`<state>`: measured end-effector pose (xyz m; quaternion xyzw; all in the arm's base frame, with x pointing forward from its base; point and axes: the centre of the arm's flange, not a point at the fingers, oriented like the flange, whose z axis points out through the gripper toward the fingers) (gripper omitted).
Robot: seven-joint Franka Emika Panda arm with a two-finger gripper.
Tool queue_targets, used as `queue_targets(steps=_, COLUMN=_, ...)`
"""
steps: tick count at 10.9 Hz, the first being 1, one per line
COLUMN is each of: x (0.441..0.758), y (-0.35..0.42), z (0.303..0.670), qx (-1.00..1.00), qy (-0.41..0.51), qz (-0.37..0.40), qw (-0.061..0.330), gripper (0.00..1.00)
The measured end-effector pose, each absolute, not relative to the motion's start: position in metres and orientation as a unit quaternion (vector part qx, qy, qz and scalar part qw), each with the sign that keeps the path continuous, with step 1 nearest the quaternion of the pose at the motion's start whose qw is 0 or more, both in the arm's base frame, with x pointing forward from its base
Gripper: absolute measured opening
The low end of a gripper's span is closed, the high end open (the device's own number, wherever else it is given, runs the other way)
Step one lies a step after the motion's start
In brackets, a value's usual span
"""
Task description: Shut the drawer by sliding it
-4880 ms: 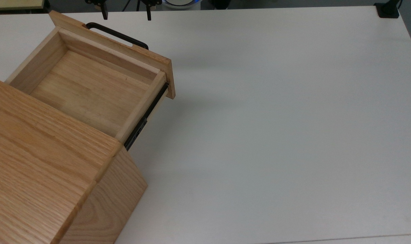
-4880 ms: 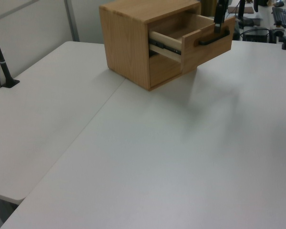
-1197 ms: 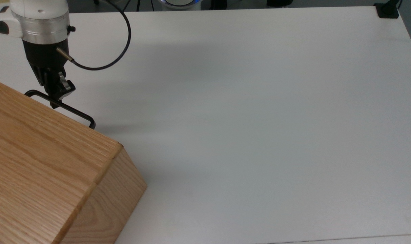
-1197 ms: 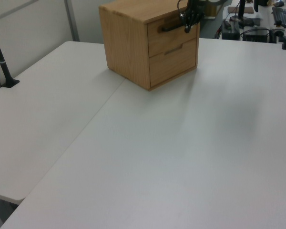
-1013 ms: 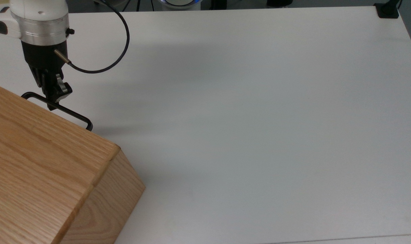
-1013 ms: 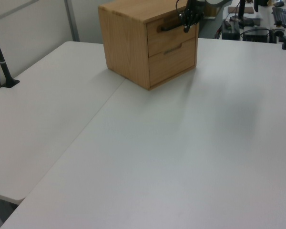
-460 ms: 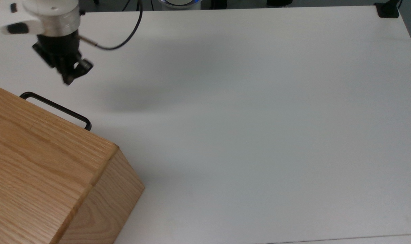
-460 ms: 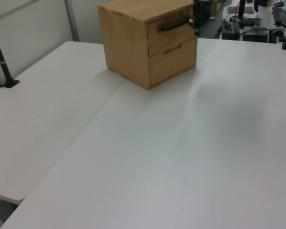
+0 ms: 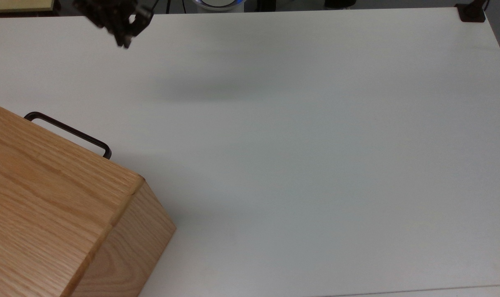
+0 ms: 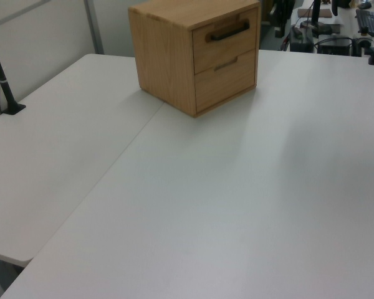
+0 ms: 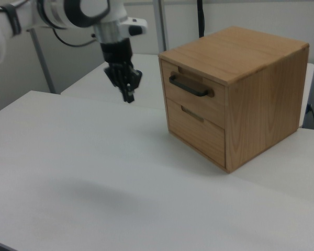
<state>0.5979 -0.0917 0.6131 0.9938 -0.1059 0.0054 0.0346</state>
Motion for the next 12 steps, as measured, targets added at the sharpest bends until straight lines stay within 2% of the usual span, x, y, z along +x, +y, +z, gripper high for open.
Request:
queue_targets(steps=2, x=0.581, y=-0.064, z=0.635, qx=0.996, qy=-0.089, qz=0.004, qw=0.021, gripper=0.42)
queue_targets(steps=5, x=0.563, y=0.008, z=0.627, qx=0.999, qy=-0.034, qz=-0.002, qw=0.024, gripper=0.92)
queue_targets(steps=6, x=0.557, y=0.02, z=0.623, qx=0.999, qy=-0.023, qz=0.003, qw=0.024, gripper=1.0)
queue_targets(steps=12, x=0.554, y=-0.006, z=0.625, qx=0.999, qy=-0.007, qz=0.048, qw=0.023, gripper=1.0)
